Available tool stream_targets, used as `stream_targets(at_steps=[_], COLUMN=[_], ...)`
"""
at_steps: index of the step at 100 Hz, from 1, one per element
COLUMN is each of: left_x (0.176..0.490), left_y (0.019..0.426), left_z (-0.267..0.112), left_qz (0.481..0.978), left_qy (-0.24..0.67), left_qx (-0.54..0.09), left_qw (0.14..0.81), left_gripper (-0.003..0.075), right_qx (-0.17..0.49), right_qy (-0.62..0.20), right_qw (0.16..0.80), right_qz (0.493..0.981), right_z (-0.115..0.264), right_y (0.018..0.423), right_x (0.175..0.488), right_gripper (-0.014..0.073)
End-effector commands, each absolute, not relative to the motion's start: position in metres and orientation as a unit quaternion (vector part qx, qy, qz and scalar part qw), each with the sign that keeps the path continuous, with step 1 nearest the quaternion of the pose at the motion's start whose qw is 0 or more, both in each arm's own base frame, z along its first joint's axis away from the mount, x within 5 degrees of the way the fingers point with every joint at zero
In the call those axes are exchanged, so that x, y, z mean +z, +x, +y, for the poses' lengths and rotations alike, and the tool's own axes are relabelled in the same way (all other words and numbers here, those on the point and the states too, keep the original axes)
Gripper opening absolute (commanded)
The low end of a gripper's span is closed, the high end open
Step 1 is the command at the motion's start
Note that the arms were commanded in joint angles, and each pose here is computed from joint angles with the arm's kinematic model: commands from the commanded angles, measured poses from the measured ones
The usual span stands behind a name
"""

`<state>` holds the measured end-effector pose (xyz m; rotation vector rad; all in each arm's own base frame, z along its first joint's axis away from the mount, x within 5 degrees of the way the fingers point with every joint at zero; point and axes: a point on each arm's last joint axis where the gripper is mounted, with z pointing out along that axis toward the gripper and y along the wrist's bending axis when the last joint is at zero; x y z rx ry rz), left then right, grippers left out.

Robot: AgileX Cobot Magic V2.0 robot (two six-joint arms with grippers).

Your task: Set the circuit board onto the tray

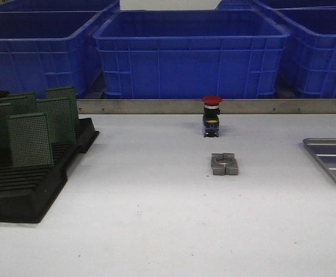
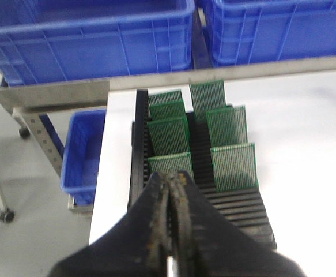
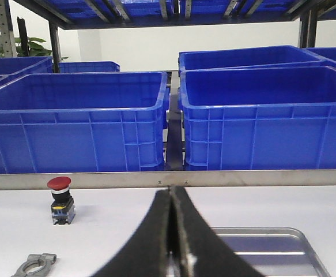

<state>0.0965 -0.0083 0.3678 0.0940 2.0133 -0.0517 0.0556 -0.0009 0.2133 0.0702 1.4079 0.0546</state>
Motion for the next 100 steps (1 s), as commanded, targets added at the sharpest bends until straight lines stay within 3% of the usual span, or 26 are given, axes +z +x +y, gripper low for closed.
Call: stream_targets(at_steps=[1, 32, 58, 70, 87, 94, 100], left_x=[0.384, 0.369, 0.366, 0.365, 0.365, 0.365, 0.365], left_y=[0.112, 0.142, 0.146, 0.146, 0.145, 0.145, 0.146], left_z=[-0.009, -0.012, -0.012, -0.012, -0.012, -0.012, -0.012], left_qz=[0.837, 0.873, 0.879, 0.880, 0.881, 0.881, 0.880], left_qy=[0.039, 0.039, 0.040, 0.039, 0.042, 0.042, 0.041], left_qx=[-0.022, -0.022, -0.022, -0.023, -0.020, -0.020, -0.021], left_qw=[0.546, 0.486, 0.475, 0.472, 0.470, 0.470, 0.472], left_gripper=[-0.0018, -0.0018, -0.0001, 0.0126, 0.0452, 0.0507, 0.0499], right_qx=[0.021, 0.021, 0.021, 0.021, 0.021, 0.021, 0.021], right_qy=[0.025, 0.025, 0.025, 0.025, 0.025, 0.025, 0.025], right_qw=[0.796, 0.796, 0.796, 0.796, 0.796, 0.796, 0.796], right_qz=[0.605, 0.605, 0.605, 0.605, 0.605, 0.605, 0.605], right_z=[-0.001, -0.001, -0.001, -0.001, -0.001, -0.001, -0.001], right_y=[0.051, 0.051, 0.051, 0.051, 0.051, 0.051, 0.051], right_x=[0.225, 0.225, 0.225, 0.225, 0.225, 0.225, 0.225], right_gripper=[-0.0069, -0.0069, -0.0069, -0.0069, -0.0069, -0.0069, -0.0069])
